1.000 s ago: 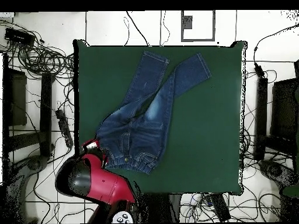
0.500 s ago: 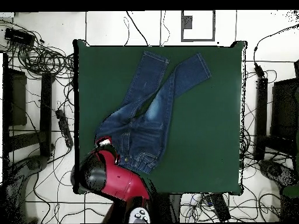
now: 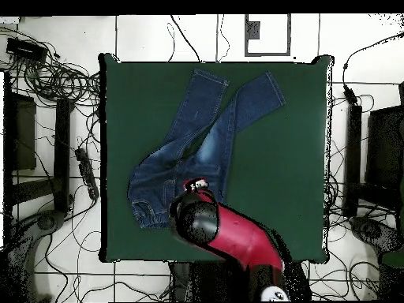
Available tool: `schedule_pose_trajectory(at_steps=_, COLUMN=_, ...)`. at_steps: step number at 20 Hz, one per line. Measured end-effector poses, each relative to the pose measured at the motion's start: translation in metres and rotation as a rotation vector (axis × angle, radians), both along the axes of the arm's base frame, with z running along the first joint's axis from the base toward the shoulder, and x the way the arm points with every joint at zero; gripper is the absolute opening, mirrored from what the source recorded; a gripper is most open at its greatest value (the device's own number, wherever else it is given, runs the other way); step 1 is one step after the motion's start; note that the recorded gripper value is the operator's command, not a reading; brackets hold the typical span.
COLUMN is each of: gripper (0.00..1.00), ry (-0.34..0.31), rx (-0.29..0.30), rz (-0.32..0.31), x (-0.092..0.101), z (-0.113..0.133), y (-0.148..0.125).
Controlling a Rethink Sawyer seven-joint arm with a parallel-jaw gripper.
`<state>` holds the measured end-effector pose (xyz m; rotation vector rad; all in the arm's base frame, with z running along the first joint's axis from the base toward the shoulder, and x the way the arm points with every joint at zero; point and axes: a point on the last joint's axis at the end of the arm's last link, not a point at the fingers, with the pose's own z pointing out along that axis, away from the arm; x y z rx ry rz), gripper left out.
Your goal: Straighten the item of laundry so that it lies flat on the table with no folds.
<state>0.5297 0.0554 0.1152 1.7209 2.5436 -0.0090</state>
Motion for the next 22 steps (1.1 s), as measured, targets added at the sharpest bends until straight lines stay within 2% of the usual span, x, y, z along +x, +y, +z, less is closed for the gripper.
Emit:
schedule_pose_trajectory(at_steps=3, gripper=1.0, ry=-0.002, rx=-0.018, rz=-0.011, x=0.008, z=0.004, y=-0.037)
schedule_pose_trajectory(at_steps=4, gripper=1.0, ry=-0.009, rx=-0.039, rz=-0.019, x=0.012, z=0.003, y=-0.067)
schedule_pose_trajectory(at_steps=5, gripper=1.0, ry=-0.01, rx=-0.046, rz=-0.02, x=0.013, z=0.002, y=-0.076)
schedule_pose_trajectory(at_steps=9, gripper=1.0, ry=-0.011, rx=-0.092, rz=-0.02, x=0.019, z=-0.016, y=-0.131)
schedule_pose_trajectory(at_steps=13, gripper=1.0, ry=-0.007, rx=-0.116, rz=0.004, x=0.021, z=-0.038, y=-0.15)
schedule_pose_trajectory(at_steps=14, gripper=1.0, ry=-0.001, rx=-0.124, rz=0.02, x=0.021, z=-0.051, y=-0.154)
schedule_pose_trajectory(at_steps=22, gripper=1.0, ry=0.042, rx=-0.117, rz=0.05, x=0.009, z=-0.093, y=-0.151)
